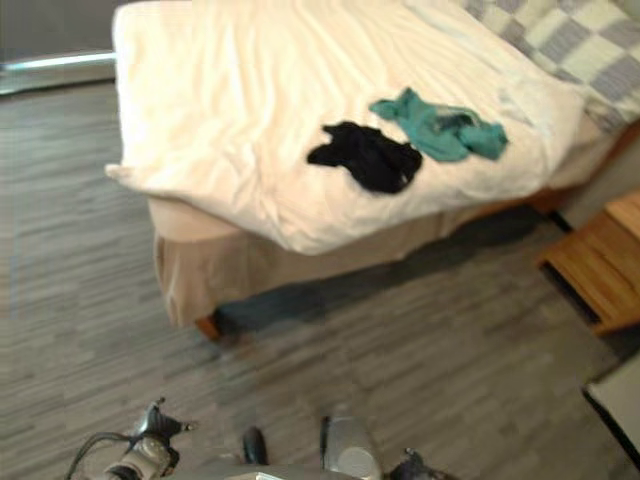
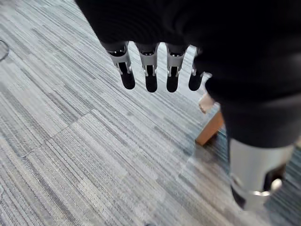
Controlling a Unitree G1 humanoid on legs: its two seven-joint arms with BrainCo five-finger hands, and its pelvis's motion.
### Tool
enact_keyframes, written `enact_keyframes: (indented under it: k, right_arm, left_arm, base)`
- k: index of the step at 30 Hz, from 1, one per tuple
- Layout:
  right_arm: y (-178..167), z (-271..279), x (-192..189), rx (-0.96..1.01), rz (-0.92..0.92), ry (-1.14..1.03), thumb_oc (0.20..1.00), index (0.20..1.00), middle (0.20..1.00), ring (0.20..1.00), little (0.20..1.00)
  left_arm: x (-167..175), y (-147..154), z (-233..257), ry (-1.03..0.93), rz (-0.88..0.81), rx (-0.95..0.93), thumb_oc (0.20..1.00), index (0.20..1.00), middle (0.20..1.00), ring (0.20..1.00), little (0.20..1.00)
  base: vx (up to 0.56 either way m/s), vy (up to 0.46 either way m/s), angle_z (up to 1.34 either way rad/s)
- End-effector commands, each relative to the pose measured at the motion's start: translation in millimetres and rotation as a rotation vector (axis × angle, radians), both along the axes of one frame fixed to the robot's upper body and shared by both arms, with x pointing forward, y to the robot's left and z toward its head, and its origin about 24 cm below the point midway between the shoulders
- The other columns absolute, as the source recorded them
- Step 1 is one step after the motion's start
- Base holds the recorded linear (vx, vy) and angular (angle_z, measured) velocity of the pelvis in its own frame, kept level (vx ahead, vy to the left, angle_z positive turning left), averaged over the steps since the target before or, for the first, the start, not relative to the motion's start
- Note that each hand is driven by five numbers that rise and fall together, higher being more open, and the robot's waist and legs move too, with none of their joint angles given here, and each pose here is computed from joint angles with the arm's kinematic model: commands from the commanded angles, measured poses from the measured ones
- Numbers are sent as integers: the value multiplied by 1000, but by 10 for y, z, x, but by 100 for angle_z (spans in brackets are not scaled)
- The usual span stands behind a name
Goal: Tidy up the quilt and then pick up the clothes from the bed and put them into the laundry hamper.
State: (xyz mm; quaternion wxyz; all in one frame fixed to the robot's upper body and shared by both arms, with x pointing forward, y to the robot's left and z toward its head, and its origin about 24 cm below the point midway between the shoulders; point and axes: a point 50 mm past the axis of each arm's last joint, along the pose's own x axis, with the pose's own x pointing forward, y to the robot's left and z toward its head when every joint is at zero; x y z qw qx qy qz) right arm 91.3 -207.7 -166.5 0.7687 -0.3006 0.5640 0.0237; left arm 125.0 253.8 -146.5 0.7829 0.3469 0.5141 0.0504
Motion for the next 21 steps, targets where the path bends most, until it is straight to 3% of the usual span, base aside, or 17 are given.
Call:
enact_keyframes:
  k: [1, 7, 12, 14, 17, 18, 21]
  right_arm:
    - [-187, 61, 126, -53, 10, -13, 1000, 1000, 1000, 1000, 1000]
    - [-337, 129, 230, -117, 47, -48, 1000, 1000, 1000, 1000, 1000]
    - [-362, 100, 117, -99, 37, -3, 1000, 1000, 1000, 1000, 1000]
    - [-376, 68, -19, -47, -64, 20, 1000, 1000, 1000, 1000, 1000]
    - [-418, 77, -70, -33, -235, -36, 1000, 1000, 1000, 1000, 1000]
    - [-417, 76, -70, -33, -235, -36, 1000, 1000, 1000, 1000, 1000]
    - [-344, 78, -18, -4, -256, -84, 1000, 1000, 1000, 1000, 1000]
  left_arm:
    - [-19, 174, 48, 19, -7, 58, 1000, 1000, 1000, 1000, 1000]
    - [116, 67, 73, -103, 112, 3, 1000, 1000, 1000, 1000, 1000]
    - [191, -22, 90, -204, 227, -80, 1000, 1000, 1000, 1000, 1000]
    - [208, 14, 114, -234, 249, -89, 1000, 1000, 1000, 1000, 1000]
    - [755, 103, 599, -590, 172, -105, 1000, 1000, 1000, 1000, 1000]
    - [755, 104, 600, -590, 172, -105, 1000, 1000, 1000, 1000, 1000]
    - [1087, 255, 1171, -857, 42, -11, 1000, 1000, 1000, 1000, 1000]
  base:
    - [267, -243, 92]
    - [56, -151, 74]
    - [192, 177, 60]
    - [221, 217, 17]
    - [175, 312, 0]
    - [69, 172, 6]
    - [79, 135, 15]
